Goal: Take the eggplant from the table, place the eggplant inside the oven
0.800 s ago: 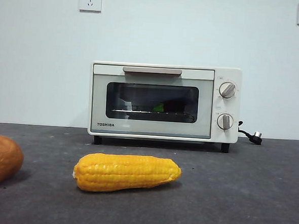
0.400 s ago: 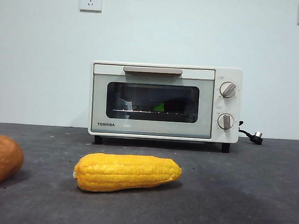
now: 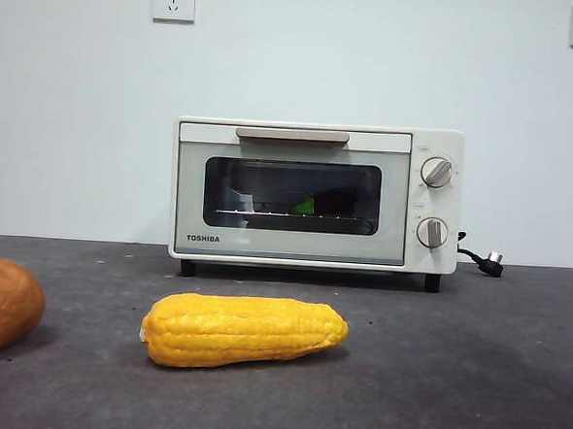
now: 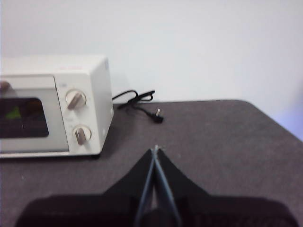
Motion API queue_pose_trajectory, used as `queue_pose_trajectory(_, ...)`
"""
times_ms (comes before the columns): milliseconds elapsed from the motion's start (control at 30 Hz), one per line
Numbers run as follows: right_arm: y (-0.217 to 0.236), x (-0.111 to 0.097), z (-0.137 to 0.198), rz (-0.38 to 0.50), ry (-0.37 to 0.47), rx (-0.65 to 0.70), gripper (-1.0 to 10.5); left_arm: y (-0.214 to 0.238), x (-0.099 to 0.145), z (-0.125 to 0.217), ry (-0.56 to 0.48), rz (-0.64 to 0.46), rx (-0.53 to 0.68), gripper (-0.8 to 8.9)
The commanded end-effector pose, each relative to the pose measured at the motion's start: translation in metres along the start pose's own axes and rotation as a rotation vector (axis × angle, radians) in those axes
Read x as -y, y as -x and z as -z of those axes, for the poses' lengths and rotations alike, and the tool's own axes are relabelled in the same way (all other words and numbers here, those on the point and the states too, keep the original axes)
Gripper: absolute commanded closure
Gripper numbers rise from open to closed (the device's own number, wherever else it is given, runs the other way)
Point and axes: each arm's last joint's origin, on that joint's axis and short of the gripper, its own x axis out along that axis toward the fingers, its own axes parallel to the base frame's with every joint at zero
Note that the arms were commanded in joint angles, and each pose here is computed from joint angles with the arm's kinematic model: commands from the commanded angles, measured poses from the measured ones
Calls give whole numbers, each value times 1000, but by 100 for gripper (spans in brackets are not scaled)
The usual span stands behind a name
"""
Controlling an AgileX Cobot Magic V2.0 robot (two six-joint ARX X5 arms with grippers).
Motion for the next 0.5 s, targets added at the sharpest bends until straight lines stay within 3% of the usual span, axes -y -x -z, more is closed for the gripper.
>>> queue_pose_trajectory(33, -2, 0, 6, 3, 0, -5, 958, -2, -1, 2, 9, -3, -7, 817)
queue_pose_trajectory(500, -15, -3, 48, -2, 2, -90, 958, -3, -1, 4, 13, -5, -26, 817)
